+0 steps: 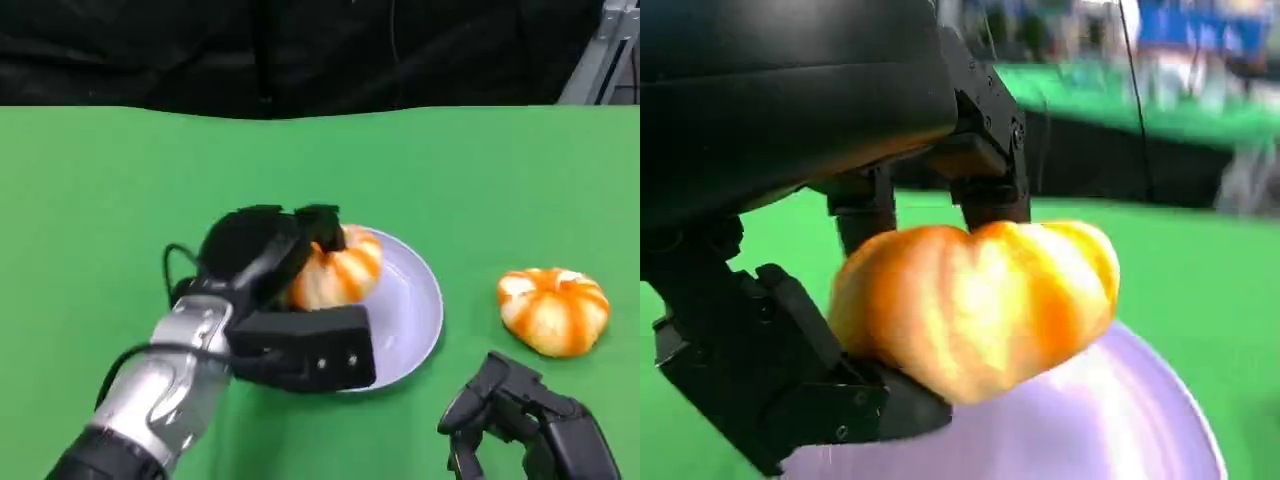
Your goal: Grasp the bread from the table and place it into the plate.
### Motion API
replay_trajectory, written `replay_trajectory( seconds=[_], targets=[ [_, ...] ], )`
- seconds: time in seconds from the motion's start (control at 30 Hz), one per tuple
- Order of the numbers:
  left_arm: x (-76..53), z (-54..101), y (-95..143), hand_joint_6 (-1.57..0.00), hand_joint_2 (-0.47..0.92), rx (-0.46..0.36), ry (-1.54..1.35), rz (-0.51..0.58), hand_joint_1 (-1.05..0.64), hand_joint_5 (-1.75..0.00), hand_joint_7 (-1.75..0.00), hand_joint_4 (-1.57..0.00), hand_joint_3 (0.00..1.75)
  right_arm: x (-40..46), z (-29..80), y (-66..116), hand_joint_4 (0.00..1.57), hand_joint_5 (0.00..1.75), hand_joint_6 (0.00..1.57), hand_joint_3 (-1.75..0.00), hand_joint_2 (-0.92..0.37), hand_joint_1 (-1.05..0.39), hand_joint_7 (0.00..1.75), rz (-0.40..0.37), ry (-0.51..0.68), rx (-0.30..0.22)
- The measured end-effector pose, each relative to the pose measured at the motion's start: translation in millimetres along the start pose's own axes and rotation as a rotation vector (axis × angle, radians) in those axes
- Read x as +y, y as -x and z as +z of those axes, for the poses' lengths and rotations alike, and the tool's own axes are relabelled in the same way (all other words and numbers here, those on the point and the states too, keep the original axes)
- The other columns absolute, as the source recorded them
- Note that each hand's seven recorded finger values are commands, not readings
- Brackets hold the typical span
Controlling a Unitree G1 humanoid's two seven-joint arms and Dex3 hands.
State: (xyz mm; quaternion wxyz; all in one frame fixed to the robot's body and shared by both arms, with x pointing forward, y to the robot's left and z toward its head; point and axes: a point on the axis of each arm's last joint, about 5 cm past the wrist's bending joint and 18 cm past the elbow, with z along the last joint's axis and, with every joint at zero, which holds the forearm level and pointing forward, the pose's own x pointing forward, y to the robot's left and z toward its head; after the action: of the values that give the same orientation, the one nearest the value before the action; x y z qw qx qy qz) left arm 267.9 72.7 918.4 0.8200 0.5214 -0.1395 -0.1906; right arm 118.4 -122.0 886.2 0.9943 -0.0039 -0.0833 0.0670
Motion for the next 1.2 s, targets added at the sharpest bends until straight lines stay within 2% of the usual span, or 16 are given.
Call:
replay_trajectory(
  seconds=[0.07, 0.17, 0.27, 0.43, 0.57, 0.63, 0.7, 0.77, 0.83, 0.93, 0.97, 1.0, 1.07, 1.13, 1.17, 1.2],
  targets=[
    [4.1, 3.1, -1, -0.07, 0.92, 0.01, -0.011, -0.069, -0.81, -0.68, -0.17, -0.02, 0.28, -0.1, -0.1, 0.0, 0.65, 1.7, 0.68, -1.34, -0.37, -0.06, 1.45, -0.001, 0.001, 0.0],
    [7.7, 5.4, -1, -0.01, 0.92, 0.035, -0.046, -0.168, -0.9, -0.54, -0.17, 0.0, 0.29, -0.2, -0.2, 0.1, 0.67, 1.7, 0.69, -1.34, -0.37, -0.07, 1.46, -0.001, 0.003, -0.001],
    [11.5, 4.4, 0, 0.0, 0.92, 0.058, -0.062, -0.233, -0.93, -0.51, -0.17, 0.0, 0.3, -0.2, -0.1, 0.1, 0.67, 1.7, 0.69, -1.34, -0.37, -0.07, 1.45, -0.002, 0.003, -0.003],
    [17.6, 4.8, 1, -0.04, 0.92, 0.071, -0.075, -0.298, -0.94, -0.59, -0.22, -0.01, 0.31, -0.8, -0.1, 0.1, 0.67, 1.69, 0.69, -1.32, -0.38, -0.08, 1.44, -0.003, 0.002, -0.003],
    [27.7, 3.2, 4, -0.21, 0.92, 0.055, -0.055, -0.276, -0.76, -0.74, -0.31, -0.22, 0.27, -1.1, -0.1, 0.2, 0.67, 1.69, 0.69, -1.32, -0.38, -0.07, 1.45, 0.0, 0.002, -0.002],
    [33.3, -1.2, 10, -0.31, 0.92, 0.032, -0.007, -0.222, -0.65, -0.88, -0.32, -0.37, 0.24, -1.4, -0.2, 0.2, 0.67, 1.69, 0.69, -1.33, -0.37, -0.07, 1.45, -0.001, 0.003, -0.001],
    [36.8, -5.2, 17, -0.42, 0.92, 0.01, 0.035, -0.153, -0.57, -0.87, -0.31, -0.48, 0.24, -1.6, -0.2, 0.2, 0.67, 1.7, 0.69, -1.33, -0.37, -0.07, 1.45, -0.001, 0.003, -0.001],
    [38.4, -11.6, 25, -0.62, 0.92, 0.007, 0.091, -0.107, -0.44, -0.84, -0.31, -0.65, 0.2, -1.5, -0.1, 0.0, 0.66, 1.7, 0.68, -1.33, -0.37, -0.08, 1.46, 0.0, 0.003, -0.002],
    [38.5, -19.7, 34, -0.77, 0.92, 0.009, 0.194, -0.072, -0.33, -0.9, -0.34, -0.78, 0.19, -1.6, -0.1, -0.1, 0.66, 1.7, 0.68, -1.33, -0.38, -0.08, 1.45, 0.002, 0.003, -0.001],
    [37.1, -32.2, 52, -0.91, 0.92, 0.0, 0.385, -0.01, -0.19, -1.04, -0.36, -0.84, 0.21, -2.2, -0.3, 0.5, 0.66, 1.7, 0.68, -1.34, -0.38, -0.07, 1.46, 0.003, 0.004, 0.002],
    [35.8, -35.0, 58, -0.93, 0.9, -0.006, 0.436, 0.006, -0.16, -1.08, -0.38, -0.84, 0.24, -2.2, -0.4, 0.5, 0.66, 1.7, 0.68, -1.34, -0.37, -0.07, 1.46, 0.003, 0.004, 0.002],
    [34.2, -37.6, 63, -0.94, 0.8, -0.011, 0.484, 0.024, -0.12, -1.14, -0.46, -0.82, 0.45, -2.1, -0.3, 0.5, 0.66, 1.71, 0.68, -1.34, -0.37, -0.08, 1.46, 0.004, 0.003, 0.002],
    [30.2, -42.2, 74, -0.91, 0.55, -0.027, 0.591, 0.066, -0.06, -1.22, -0.68, -0.83, 0.97, -2.0, -0.3, 0.4, 0.66, 1.71, 0.68, -1.36, -0.36, -0.09, 1.47, 0.005, 0.002, 0.001],
    [25.1, -45.6, 84, -0.9, 0.44, -0.049, 0.682, 0.117, -0.03, -1.31, -0.86, -0.84, 1.2, -1.9, -0.4, 0.7, 0.66, 1.71, 0.68, -1.36, -0.36, -0.08, 1.48, 0.006, 0.001, 0.002],
    [22.9, -47.2, 90, -0.88, 0.41, -0.057, 0.714, 0.142, -0.02, -1.41, -1.03, -0.84, 1.3, -2.0, -0.4, 0.9, 0.65, 1.71, 0.68, -1.36, -0.36, -0.08, 1.48, 0.006, 0.0, 0.003],
    [20.6, -48.6, 95, -0.86, 0.39, -0.055, 0.744, 0.173, -0.02, -1.45, -1.09, -0.84, 1.33, -2.0, -0.4, 1.0, 0.65, 1.71, 0.68, -1.36, -0.36, -0.08, 1.48, 0.008, -0.002, 0.004]
  ],
)
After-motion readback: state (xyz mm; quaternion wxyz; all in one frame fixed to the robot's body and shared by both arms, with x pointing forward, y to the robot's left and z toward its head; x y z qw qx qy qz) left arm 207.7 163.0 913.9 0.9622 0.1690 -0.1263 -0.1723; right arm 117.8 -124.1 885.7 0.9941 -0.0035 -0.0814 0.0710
